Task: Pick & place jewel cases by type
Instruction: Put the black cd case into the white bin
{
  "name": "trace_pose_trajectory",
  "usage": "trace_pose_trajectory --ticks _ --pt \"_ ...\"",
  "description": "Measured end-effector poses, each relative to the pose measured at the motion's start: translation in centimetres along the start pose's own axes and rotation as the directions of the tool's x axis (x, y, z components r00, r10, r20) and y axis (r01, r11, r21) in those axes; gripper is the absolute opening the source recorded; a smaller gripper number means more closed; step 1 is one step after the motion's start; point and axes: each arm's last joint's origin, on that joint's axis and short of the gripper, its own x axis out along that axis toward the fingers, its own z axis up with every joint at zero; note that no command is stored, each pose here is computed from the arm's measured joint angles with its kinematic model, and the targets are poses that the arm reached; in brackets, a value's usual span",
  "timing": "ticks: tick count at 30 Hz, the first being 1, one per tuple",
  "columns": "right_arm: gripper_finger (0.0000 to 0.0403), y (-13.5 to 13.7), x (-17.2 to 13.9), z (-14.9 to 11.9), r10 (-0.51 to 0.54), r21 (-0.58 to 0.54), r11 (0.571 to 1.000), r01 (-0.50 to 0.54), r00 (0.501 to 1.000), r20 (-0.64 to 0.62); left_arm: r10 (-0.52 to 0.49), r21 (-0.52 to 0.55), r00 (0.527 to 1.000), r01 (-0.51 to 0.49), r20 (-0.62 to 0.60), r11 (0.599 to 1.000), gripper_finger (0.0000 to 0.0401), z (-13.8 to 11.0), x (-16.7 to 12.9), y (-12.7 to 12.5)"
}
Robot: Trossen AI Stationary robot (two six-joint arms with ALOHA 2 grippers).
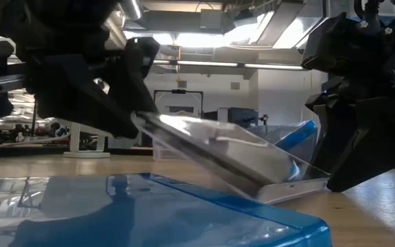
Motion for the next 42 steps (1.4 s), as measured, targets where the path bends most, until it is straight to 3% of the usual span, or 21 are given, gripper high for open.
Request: trace_pose_trajectory --ticks 4,10,14,26,32,42 --pt "0.0167 0.0 0.1 0.1 -0.008 -0.013 1.000 0.009 1.000 0.015 0.026 0.104 0.999 -0.030 0.034 0.994 0.0141 0.6 -0.1 -0.2" --pt "0.0167 -0.1 0.2 0.4 -0.018 -0.031 0.999 0.020 0.999 0.046 0.116 0.158 0.987 -0.133 0.115 0.978 0.0141 1.6 -0.3 0.3" --pt "0.0167 -0.2 0.3 0.5 -0.019 -0.021 1.000 0.020 0.999 0.047 0.121 0.185 0.984 -0.144 0.131 0.972 0.0141 1.8 -0.4 0.3" --pt "0.0167 -0.4 0.4 0.6 -0.010 -0.039 0.999 0.011 0.999 0.036 0.194 0.190 0.977 -0.207 0.088 0.960 0.0141 1.5 -0.3 0.5" --pt "0.0167 -0.4 0.4 0.6 -0.009 -0.066 0.998 0.011 0.999 0.036 0.276 0.191 0.960 -0.280 0.048 0.941 0.0141 1.4 -0.4 0.5" --pt "0.0167 -0.4 0.4 0.6 -0.007 -0.074 0.997 0.010 0.999 0.037 0.271 0.197 0.961 -0.276 0.049 0.941 0.0141 1.4 -0.4 0.5"
